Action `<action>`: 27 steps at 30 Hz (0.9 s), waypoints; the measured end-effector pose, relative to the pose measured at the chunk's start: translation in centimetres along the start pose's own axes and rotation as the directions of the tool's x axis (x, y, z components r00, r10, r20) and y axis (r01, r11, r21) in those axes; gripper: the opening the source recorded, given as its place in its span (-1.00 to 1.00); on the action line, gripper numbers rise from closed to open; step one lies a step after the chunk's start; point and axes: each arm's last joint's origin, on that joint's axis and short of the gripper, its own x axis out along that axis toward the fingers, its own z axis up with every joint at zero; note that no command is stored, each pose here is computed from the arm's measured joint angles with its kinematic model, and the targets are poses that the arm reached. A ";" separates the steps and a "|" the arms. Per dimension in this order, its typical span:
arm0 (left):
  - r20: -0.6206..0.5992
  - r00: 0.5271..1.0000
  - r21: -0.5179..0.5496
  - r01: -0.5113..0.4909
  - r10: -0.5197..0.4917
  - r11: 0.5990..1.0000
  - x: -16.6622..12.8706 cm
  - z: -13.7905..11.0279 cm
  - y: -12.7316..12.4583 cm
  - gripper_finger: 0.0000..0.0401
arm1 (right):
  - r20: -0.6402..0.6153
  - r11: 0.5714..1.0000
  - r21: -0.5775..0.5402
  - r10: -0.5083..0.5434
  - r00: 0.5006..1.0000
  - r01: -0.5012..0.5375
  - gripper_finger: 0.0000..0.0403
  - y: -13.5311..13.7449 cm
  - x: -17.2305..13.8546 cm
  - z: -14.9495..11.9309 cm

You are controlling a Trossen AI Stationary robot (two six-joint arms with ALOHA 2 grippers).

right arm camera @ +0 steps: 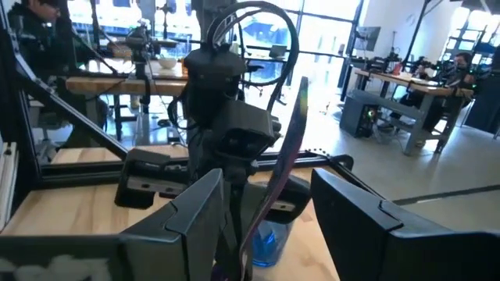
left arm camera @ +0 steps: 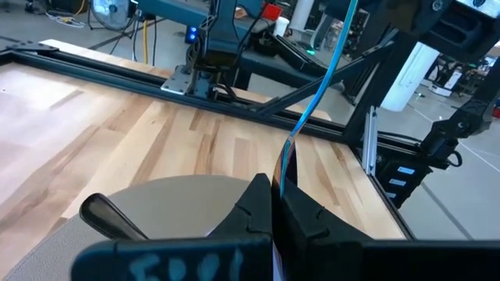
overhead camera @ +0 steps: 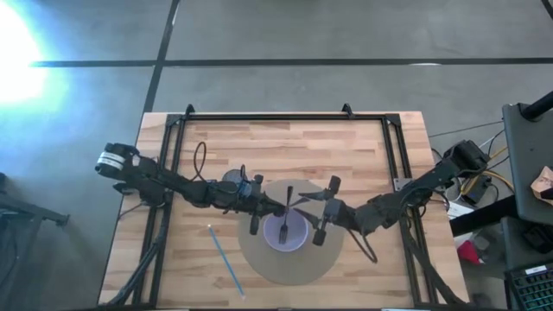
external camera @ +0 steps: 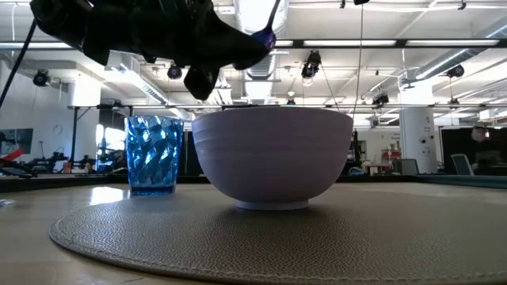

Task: Pick & Place Utensil
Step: Put the blue spoon into the violet bowl

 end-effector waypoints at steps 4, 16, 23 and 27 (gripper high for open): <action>0.000 1.000 0.000 0.000 0.000 1.000 0.0 0.0 -0.1 -1.00 | 0.003 1.000 0.006 0.000 1.000 0.000 -0.18 0.0 0.0 0.0; -0.003 1.000 0.001 -0.001 0.001 1.000 0.0 -0.1 -0.1 -1.00 | 0.001 1.000 0.030 -0.006 1.000 0.006 -0.88 -0.1 0.1 0.0; -0.002 1.000 0.005 -0.005 0.005 1.000 0.0 -0.1 -0.1 -1.00 | 0.000 0.999 0.034 -0.006 1.000 0.006 -0.93 -0.1 0.1 0.0; -0.002 1.000 0.004 -0.005 0.005 1.000 0.0 -0.1 -0.1 -1.00 | -0.001 0.999 0.033 -0.006 1.000 0.006 -0.93 -0.1 0.1 0.0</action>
